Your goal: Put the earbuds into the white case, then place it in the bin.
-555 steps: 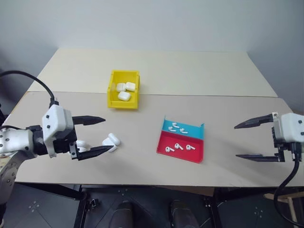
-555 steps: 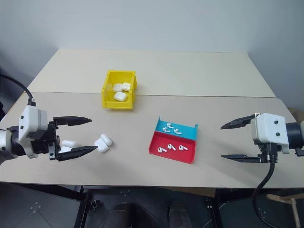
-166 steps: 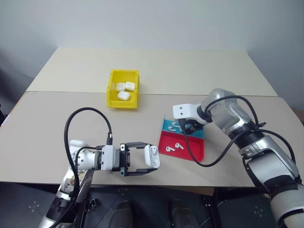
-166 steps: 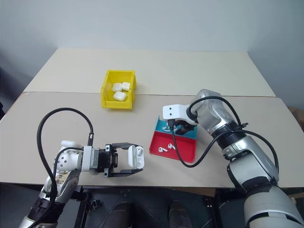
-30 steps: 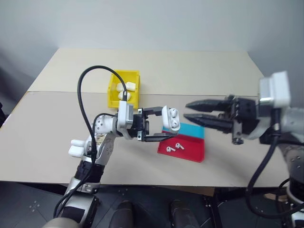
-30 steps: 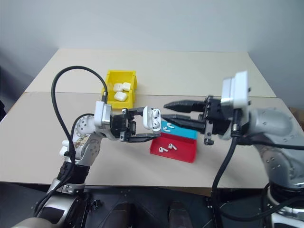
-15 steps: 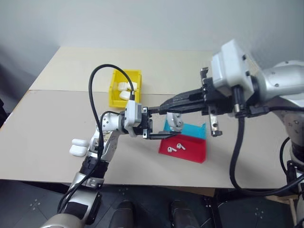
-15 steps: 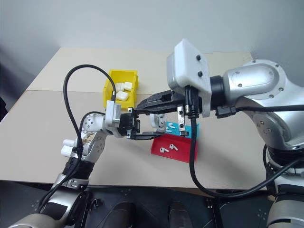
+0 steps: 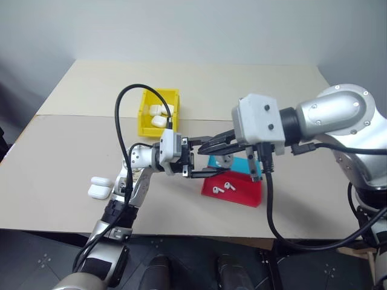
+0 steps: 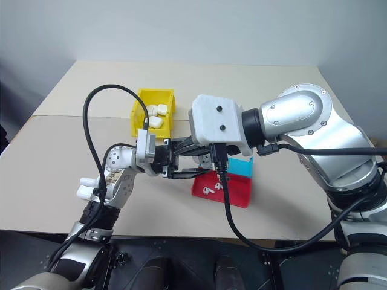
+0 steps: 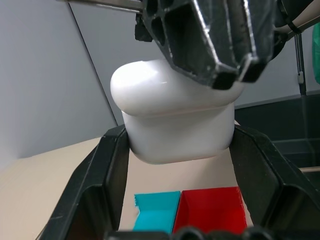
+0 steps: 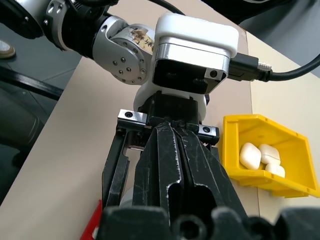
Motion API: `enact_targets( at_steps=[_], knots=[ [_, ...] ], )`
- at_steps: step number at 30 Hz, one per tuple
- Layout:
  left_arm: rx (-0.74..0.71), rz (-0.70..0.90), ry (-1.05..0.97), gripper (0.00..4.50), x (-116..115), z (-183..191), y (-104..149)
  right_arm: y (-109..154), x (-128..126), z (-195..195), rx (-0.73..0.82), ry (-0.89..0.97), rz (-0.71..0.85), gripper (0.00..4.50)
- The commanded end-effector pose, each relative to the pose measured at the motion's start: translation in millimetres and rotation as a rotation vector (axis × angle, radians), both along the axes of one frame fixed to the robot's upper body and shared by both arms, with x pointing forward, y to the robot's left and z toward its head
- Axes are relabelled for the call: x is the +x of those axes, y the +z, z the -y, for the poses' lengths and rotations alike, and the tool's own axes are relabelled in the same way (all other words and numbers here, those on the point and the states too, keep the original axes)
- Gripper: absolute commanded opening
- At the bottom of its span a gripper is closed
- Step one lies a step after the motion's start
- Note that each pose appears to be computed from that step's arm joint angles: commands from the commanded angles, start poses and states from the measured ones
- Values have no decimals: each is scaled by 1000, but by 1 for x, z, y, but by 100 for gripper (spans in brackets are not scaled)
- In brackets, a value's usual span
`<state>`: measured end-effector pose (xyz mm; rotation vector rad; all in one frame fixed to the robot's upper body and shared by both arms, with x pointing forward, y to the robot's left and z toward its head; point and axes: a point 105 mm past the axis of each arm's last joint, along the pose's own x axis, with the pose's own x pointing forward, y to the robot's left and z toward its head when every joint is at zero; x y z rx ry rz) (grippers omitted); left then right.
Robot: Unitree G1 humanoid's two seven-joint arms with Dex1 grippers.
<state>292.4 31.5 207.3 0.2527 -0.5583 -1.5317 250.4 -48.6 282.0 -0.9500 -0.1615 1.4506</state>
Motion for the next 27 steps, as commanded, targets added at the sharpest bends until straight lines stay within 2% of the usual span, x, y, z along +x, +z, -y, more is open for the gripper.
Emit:
enact_targets(
  at_steps=[1,9,20,24,27],
  knots=[
    [-42,67,-20,276,-8,-1,16,-1,5,11,-19,-46,23,8],
    [-42,66,-24,276,-7,-1,17,1,8,24,-9,-89,38,8],
    [-54,63,26,276,-4,-5,17,38,5,33,233,-87,62,8],
    [-44,59,237,276,14,-14,24,53,17,48,383,-220,57,8],
    [-48,-19,634,276,58,-26,43,44,27,62,435,-336,36,8]
  ],
)
